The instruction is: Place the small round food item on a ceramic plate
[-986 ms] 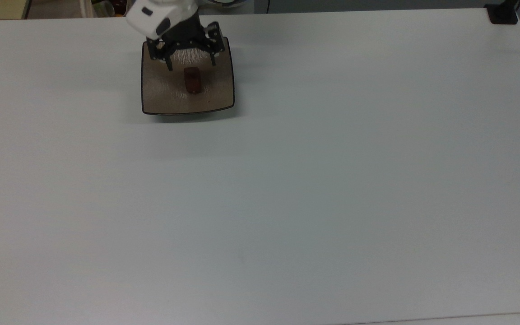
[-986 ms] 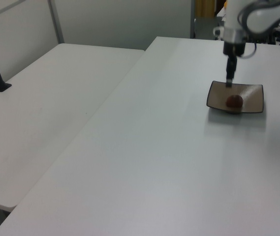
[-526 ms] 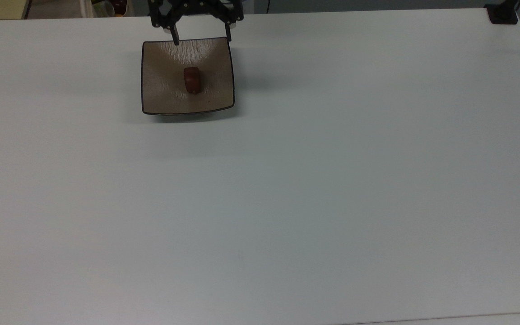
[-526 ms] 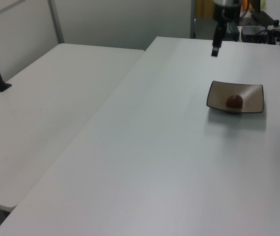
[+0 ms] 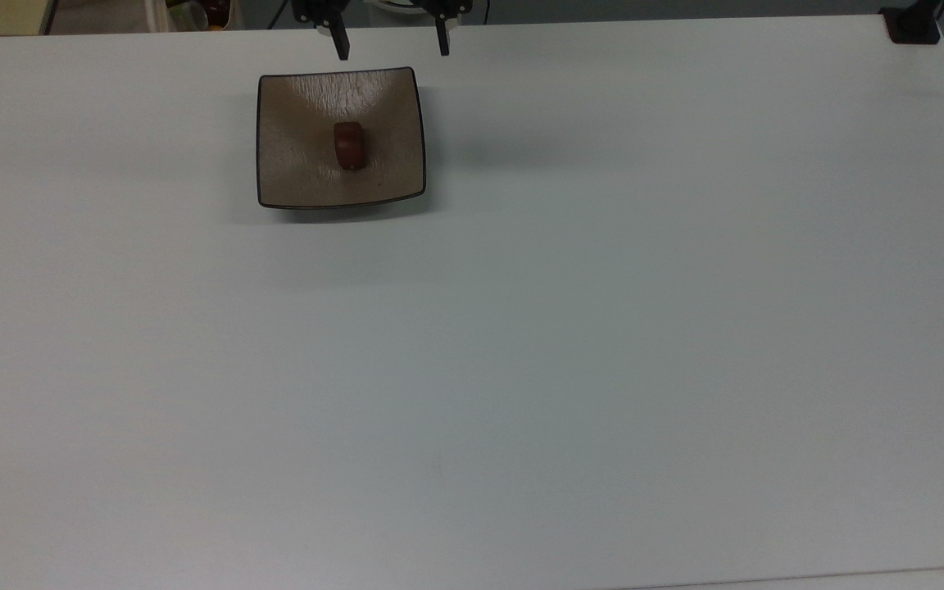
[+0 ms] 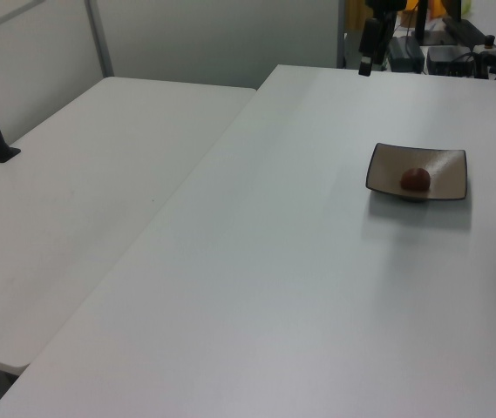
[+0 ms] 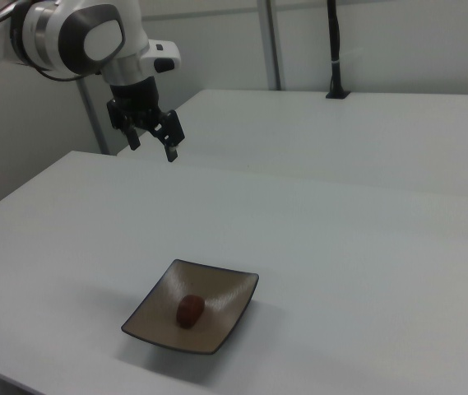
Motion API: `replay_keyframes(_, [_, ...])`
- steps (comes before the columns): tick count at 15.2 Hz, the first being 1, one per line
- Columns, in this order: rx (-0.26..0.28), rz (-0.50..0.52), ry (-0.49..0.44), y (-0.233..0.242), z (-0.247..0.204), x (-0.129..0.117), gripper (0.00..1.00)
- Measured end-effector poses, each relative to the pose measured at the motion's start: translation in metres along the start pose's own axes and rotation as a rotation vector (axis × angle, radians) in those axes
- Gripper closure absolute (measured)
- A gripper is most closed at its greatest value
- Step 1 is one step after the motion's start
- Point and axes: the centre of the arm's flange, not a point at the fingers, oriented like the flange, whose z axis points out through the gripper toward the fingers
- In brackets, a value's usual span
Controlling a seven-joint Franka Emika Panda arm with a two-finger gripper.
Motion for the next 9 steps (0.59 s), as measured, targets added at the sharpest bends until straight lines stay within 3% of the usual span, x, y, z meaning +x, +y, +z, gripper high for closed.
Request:
replay_keyframes(4, [0.001, -0.087, -0.004, -0.0019, 0.0029, 0.0017, 0.00])
replay_keyframes(9, [0.001, -0.108, 0.001, -0.0021, 0.0006, 0.0022, 0.00])
